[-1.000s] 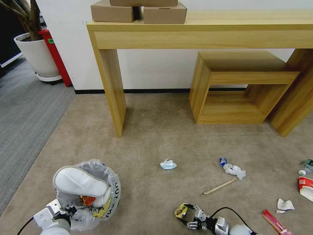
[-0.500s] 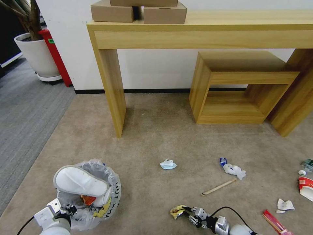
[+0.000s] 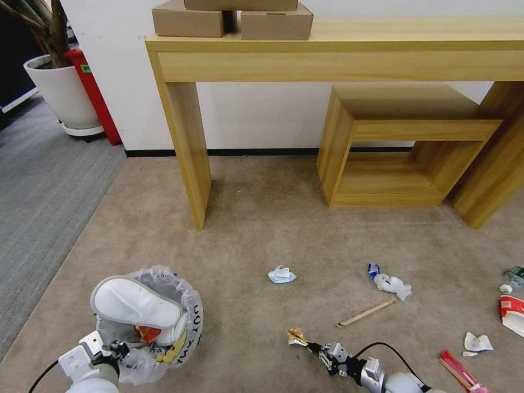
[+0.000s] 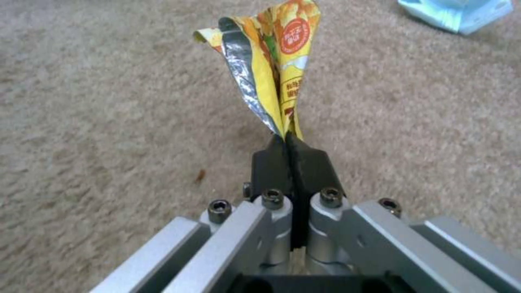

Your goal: Pick up the trash bin and place the garbage on the floor into it.

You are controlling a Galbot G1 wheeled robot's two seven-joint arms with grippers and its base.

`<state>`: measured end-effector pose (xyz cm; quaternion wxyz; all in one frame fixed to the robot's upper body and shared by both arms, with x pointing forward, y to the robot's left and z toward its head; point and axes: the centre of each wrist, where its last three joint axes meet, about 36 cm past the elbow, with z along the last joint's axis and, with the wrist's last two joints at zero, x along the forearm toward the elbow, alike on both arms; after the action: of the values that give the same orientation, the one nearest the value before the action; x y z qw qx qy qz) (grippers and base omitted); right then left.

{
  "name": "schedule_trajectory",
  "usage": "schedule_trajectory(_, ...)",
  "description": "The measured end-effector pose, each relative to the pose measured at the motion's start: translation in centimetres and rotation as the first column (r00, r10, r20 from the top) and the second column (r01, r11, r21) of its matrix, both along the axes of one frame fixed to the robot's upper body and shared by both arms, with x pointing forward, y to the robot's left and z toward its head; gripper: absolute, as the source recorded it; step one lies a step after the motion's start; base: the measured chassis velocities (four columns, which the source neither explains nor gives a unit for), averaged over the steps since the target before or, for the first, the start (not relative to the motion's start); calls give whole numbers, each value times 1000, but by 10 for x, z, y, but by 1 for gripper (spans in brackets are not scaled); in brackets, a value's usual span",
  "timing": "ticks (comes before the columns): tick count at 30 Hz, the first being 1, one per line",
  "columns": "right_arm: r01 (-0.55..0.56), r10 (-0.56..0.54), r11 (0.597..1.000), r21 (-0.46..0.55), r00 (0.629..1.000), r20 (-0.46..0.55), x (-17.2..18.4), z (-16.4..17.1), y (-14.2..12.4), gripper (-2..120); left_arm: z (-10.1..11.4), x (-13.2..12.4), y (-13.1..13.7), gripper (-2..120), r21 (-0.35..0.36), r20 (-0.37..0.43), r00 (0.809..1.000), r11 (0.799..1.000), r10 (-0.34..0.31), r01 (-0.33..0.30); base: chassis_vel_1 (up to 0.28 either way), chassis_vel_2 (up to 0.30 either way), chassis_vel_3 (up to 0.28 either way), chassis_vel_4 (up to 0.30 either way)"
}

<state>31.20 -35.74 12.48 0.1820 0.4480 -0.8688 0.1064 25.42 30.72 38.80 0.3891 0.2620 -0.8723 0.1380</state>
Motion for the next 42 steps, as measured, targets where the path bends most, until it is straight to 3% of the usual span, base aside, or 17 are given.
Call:
schedule_trajectory(9, 19, -23, 998, 65, 997, 75, 23, 21, 9, 0, 2, 3, 1, 0, -8, 7, 1000, 1000, 0, 0, 0, 0, 0, 0)
schedule_trajectory(12, 14, -39, 991, 133, 981, 188, 59, 51, 16, 0, 2, 2, 2, 0, -10, 4, 1000, 1000, 3, -3, 0, 0, 0, 0)
schedule_trajectory(18, 5, -73, 977, 215, 948, 311, 108, 96, 25, 0, 4, 3, 4, 0, -21, 7, 1000, 1000, 13, -13, 0, 0, 0, 0)
schedule_trajectory(23, -12, -119, 945, 326, 917, 380, 142, 145, 51, 0, 9, 6, 6, 0, -28, 15, 1000, 999, 18, -18, 0, 0, 0, 0)
schedule_trajectory(25, -45, -137, 917, 397, 898, 419, 162, 183, 73, 0, 12, 6, 8, 0, -31, 18, 1000, 999, 20, -19, 0, 0, 0, 0)
schedule_trajectory(26, -45, -137, 917, 397, 898, 419, 162, 183, 73, 0, 12, 6, 8, 0, -31, 18, 1000, 999, 20, -19, 0, 0, 0, 0)
schedule_trajectory(32, -169, -103, 878, 449, 847, 522, 187, 257, 109, 0, 13, 7, 9, 0, -37, 21, 999, 999, 26, -25, 0, 0, 0, 0)
schedule_trajectory(42, -316, -33, 775, 548, 845, 534, 189, 333, 165, 0, 15, 10, 7, 0, -48, 33, 999, 999, 25, -23, 0, 0, 0, 0)
